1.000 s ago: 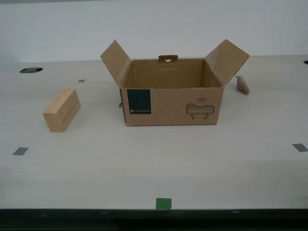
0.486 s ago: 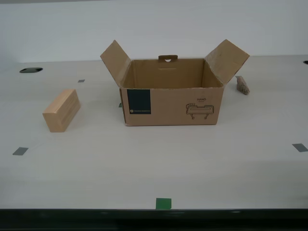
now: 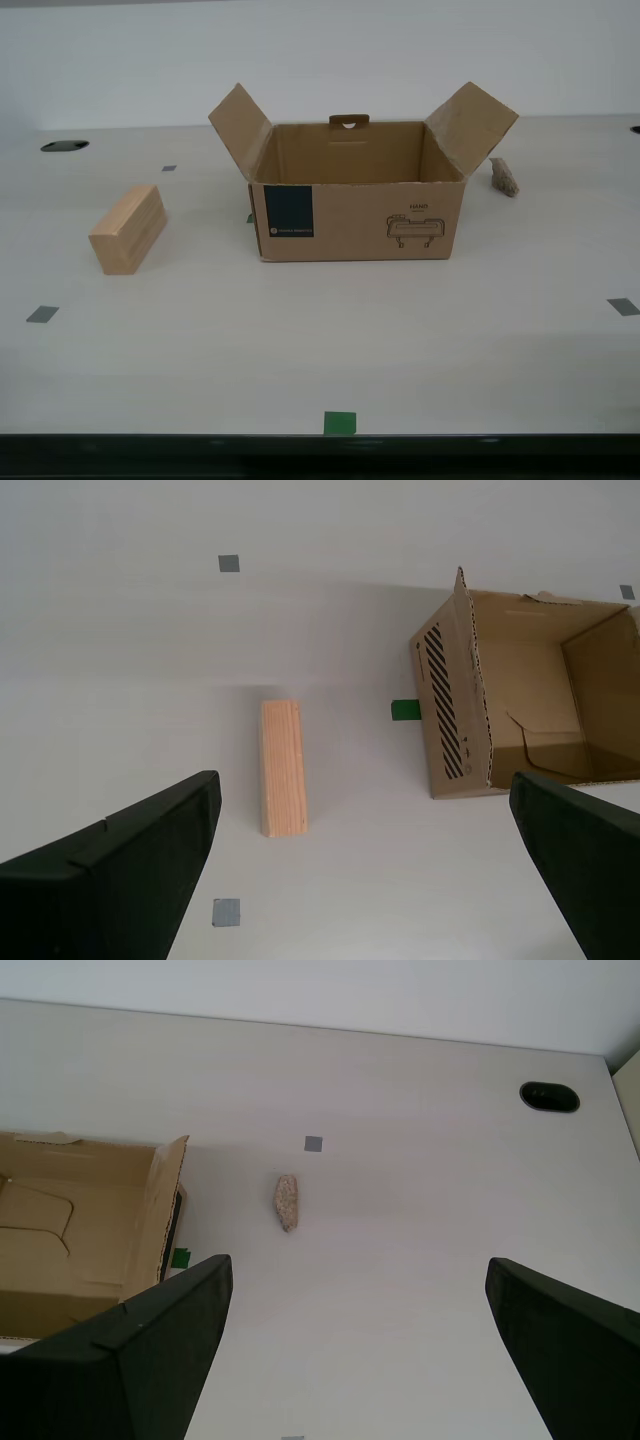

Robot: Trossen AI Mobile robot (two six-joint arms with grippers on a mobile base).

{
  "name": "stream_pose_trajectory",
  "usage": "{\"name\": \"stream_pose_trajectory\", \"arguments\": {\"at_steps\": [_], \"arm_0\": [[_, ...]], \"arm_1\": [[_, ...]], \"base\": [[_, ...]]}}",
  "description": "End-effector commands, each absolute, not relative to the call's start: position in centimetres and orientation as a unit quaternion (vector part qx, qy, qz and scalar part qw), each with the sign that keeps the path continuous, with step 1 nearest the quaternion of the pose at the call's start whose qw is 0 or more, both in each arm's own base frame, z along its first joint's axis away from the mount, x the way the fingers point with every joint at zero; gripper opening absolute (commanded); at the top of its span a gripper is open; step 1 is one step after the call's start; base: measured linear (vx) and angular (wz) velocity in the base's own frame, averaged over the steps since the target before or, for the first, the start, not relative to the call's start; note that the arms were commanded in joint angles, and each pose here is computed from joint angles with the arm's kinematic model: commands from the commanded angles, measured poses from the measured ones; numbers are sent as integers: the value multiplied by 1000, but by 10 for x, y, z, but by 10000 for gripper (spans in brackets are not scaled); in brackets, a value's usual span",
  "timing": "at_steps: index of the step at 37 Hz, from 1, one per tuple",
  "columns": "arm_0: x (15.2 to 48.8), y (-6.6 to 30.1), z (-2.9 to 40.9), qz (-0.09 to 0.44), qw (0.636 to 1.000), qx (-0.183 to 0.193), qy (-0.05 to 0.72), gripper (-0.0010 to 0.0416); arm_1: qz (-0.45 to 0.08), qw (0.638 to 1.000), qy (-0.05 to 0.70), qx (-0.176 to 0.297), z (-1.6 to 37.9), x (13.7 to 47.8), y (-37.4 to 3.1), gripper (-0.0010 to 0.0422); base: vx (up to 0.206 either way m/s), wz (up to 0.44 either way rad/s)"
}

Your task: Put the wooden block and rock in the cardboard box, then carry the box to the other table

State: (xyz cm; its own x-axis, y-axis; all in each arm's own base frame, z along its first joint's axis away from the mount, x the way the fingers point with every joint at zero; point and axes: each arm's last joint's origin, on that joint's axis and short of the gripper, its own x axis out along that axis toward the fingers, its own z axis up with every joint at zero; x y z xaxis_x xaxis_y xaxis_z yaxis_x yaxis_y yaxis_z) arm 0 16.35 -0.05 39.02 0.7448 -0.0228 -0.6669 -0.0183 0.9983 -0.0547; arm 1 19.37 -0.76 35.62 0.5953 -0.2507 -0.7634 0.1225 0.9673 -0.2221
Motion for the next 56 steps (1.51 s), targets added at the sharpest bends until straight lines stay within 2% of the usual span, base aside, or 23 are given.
{"name": "stream_pose_trajectory", "arguments": {"at_steps": [1,6,12,39,56], "arm_0": [[163,-1,391,-3,934,-29,356,353],[163,-1,390,-3,934,-29,356,353],[163,-1,391,-3,934,-28,356,353],[169,-1,388,-3,930,-28,366,353],[197,-1,371,-2,911,-27,412,355]], "arm_1": [[-107,890,437,-73,356,193,-8,396],[-104,890,437,-78,357,193,-8,396],[-84,885,442,-119,356,194,-8,396],[-85,899,415,-112,360,198,-7,396],[-87,899,415,-110,360,199,-7,396]], "base": [[0,0],[0,0],[0,0],[0,0],[0,0]]}}
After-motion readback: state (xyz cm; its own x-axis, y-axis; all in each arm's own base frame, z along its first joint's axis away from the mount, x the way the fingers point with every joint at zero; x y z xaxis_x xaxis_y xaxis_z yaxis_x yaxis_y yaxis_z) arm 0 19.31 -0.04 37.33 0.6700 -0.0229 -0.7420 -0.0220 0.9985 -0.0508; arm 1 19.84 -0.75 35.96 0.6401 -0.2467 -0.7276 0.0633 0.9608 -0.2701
